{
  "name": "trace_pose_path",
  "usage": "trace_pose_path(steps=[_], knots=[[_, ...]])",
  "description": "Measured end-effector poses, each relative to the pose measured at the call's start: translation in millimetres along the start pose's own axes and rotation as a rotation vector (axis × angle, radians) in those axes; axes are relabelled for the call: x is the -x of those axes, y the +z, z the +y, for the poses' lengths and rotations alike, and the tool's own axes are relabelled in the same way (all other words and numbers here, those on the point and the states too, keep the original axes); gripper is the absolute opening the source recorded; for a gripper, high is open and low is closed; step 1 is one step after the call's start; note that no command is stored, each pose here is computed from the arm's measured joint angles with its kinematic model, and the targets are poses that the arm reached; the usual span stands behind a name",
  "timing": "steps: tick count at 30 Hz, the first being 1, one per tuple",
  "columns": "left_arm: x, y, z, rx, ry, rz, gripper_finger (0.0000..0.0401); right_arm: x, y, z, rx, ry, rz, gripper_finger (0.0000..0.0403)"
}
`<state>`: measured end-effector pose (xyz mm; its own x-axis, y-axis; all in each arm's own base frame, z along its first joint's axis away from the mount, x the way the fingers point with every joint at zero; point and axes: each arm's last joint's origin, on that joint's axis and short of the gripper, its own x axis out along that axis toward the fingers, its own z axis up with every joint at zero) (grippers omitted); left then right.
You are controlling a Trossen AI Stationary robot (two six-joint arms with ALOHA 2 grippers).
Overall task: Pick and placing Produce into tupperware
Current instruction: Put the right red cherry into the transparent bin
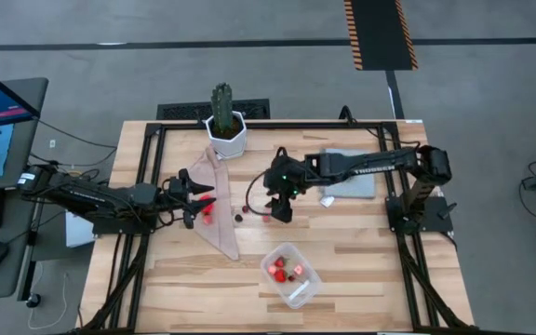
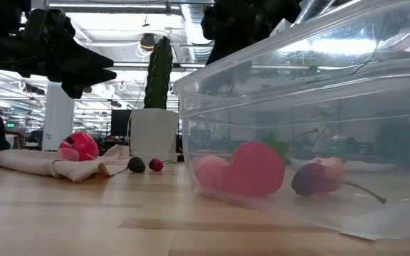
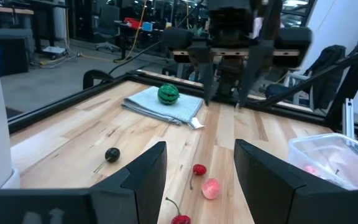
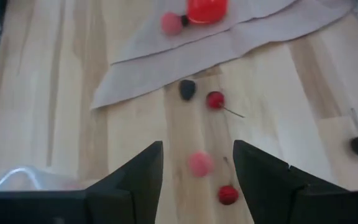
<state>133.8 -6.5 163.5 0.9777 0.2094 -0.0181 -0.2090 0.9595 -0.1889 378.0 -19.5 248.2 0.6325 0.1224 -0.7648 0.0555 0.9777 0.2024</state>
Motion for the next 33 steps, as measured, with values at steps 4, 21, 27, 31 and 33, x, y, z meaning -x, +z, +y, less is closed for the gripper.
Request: trace_pose_path(steps=[4,21,27,31,33], knots=[[0,0,0,0.007,0.000,0.001,0.0178,8,4,-11,-0.022,-0.020,0.031,0.0207],[0,-3,1,-0.004,0.006,0.029,0.0178,-19,-14,-27,-0.016,-0.076,0.226,0.0179],[0,-5,1,-0.004,0.007,0.045,0.0178,-49,-26,-31,-0.019,-0.082,0.353,0.0187],[-1,-6,1,0.009,0.011,0.054,0.0178,-59,-26,-30,0.007,-0.078,0.386,0.0192],[-1,-7,1,0.008,0.012,0.062,0.0178,-60,-26,-30,0.010,-0.079,0.390,0.0192]])
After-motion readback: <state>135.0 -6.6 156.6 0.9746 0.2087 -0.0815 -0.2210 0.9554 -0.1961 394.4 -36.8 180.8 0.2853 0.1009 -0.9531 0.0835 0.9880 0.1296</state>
